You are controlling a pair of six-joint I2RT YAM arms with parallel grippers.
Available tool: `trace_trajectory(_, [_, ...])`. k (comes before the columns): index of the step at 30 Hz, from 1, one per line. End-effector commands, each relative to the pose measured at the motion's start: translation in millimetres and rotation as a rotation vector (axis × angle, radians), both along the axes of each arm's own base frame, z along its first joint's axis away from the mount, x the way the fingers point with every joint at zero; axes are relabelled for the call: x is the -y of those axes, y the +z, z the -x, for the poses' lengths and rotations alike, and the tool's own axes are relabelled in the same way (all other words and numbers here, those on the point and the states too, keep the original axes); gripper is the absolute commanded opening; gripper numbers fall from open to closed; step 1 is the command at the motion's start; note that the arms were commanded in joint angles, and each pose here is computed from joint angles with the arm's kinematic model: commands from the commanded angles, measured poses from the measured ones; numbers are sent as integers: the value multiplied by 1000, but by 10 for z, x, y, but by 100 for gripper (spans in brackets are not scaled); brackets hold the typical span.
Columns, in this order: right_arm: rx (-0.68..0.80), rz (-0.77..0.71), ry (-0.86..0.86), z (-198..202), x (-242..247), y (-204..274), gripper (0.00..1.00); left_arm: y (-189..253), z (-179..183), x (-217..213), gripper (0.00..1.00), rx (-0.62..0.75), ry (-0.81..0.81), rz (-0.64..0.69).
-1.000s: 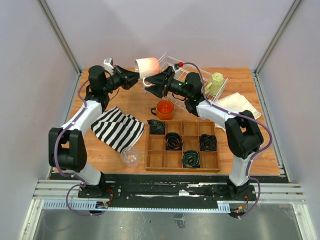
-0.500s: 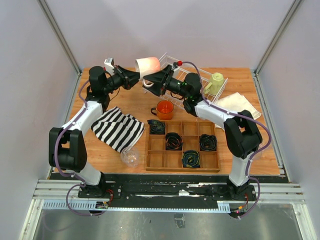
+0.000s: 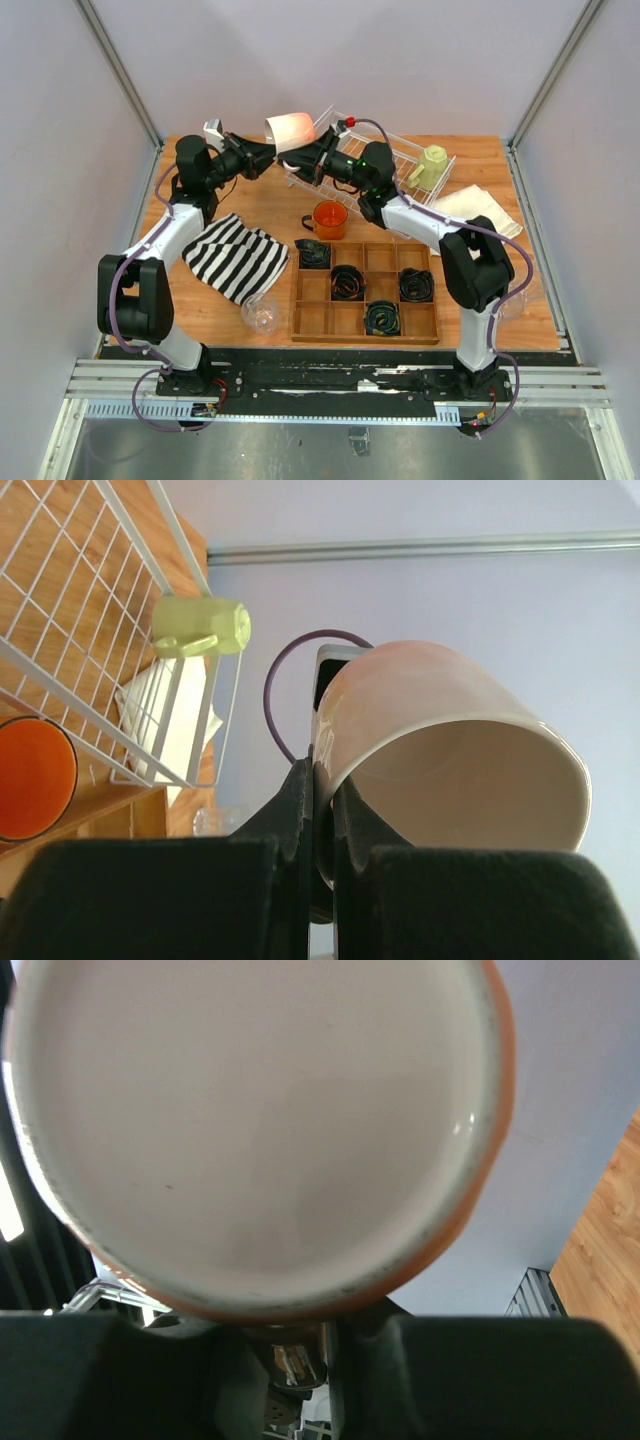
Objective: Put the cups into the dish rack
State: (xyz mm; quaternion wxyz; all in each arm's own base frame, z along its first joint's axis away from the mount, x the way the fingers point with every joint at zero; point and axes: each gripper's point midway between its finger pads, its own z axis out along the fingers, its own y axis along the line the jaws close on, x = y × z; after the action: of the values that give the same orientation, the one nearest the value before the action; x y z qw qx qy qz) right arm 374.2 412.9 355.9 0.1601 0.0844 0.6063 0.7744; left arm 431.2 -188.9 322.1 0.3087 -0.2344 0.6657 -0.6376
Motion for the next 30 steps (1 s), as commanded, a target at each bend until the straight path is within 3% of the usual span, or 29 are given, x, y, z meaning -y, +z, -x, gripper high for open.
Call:
trace_trajectory(1, [3,-48,-9,46,-93,103,17,249,302,211,0,125,-136,-14])
trace_trajectory(4, [3,-41,-5,80,-69,82,1,214,282,215,2,113,-138,-24])
trace_trajectory(8, [27,4,-34,100,28,44,1,180,242,206,11,108,-126,-64])
trace_trajectory(14, [73,92,-119,24,340,41,1,88,143,157,41,96,-87,-160])
trace_trajectory(18, [110,133,-163,-15,547,86,1,-15,74,142,51,84,-75,-201])
trace_trajectory(21, [126,182,-198,-43,721,72,1,-124,-27,113,53,88,-64,-285])
trace_trajectory(25, [168,362,-244,-51,973,-64,1,-244,-240,33,53,102,-42,-443])
trace_trajectory(30, [182,728,-337,-73,1349,-315,1,-535,-456,-136,54,81,-18,-654])
